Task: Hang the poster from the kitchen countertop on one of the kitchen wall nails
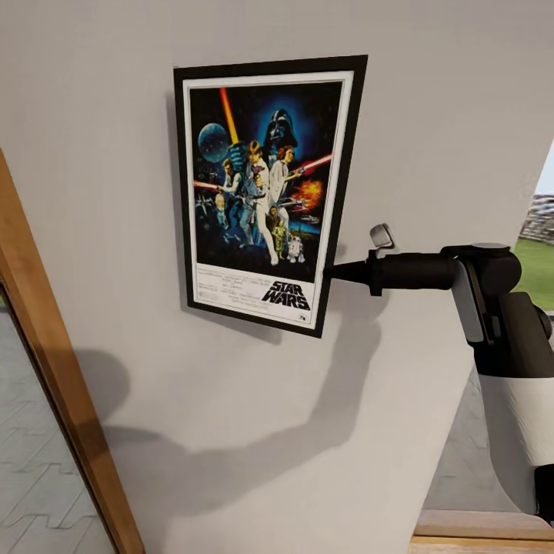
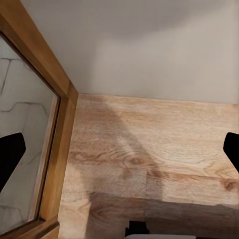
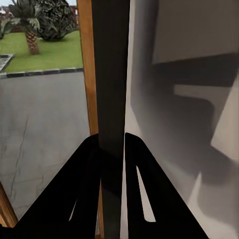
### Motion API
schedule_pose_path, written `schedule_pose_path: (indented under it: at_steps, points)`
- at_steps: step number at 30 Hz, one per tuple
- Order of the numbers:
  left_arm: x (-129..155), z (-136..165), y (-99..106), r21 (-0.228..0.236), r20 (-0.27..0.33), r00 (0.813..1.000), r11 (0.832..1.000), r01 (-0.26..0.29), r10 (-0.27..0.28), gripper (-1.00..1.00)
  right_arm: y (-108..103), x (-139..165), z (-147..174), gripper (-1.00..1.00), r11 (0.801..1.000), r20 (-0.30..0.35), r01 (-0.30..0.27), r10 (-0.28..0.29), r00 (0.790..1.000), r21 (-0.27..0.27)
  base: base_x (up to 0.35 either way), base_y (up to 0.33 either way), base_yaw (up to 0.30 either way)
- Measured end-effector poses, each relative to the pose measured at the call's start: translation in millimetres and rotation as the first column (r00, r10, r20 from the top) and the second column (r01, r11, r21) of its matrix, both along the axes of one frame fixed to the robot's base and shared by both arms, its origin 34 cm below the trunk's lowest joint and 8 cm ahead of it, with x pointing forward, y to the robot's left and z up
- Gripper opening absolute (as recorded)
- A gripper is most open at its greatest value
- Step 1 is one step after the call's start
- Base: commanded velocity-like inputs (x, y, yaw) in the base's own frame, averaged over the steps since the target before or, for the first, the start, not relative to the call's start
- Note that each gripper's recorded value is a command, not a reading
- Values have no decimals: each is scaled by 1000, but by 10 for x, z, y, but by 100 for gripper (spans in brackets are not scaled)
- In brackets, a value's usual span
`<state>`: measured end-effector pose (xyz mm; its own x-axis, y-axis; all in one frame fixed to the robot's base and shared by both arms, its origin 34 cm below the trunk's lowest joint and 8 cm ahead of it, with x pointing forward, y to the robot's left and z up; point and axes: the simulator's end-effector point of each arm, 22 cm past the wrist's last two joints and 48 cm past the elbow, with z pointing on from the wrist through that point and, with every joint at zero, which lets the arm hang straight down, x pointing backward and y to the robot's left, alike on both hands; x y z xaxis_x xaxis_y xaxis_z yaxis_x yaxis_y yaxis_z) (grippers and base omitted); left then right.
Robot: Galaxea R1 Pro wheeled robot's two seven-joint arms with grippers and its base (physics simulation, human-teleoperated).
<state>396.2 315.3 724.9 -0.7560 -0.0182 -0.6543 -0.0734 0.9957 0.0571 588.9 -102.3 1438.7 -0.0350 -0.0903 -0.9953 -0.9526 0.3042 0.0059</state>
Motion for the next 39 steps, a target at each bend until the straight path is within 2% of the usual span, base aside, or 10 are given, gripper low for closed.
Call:
schedule_pose_path:
  at_steps: [28,39]
  points:
    - [0,0,0,0,0,1000,1000,0,0,100,10,-7,-54,-100,1000,-4,-5,5,1000,0,0,0,0]
    - [1,1,1,0,0,1000,1000,0,0,100,16,-12,-46,-100,1000,28,-10,10,1000,-2,0,0,0]
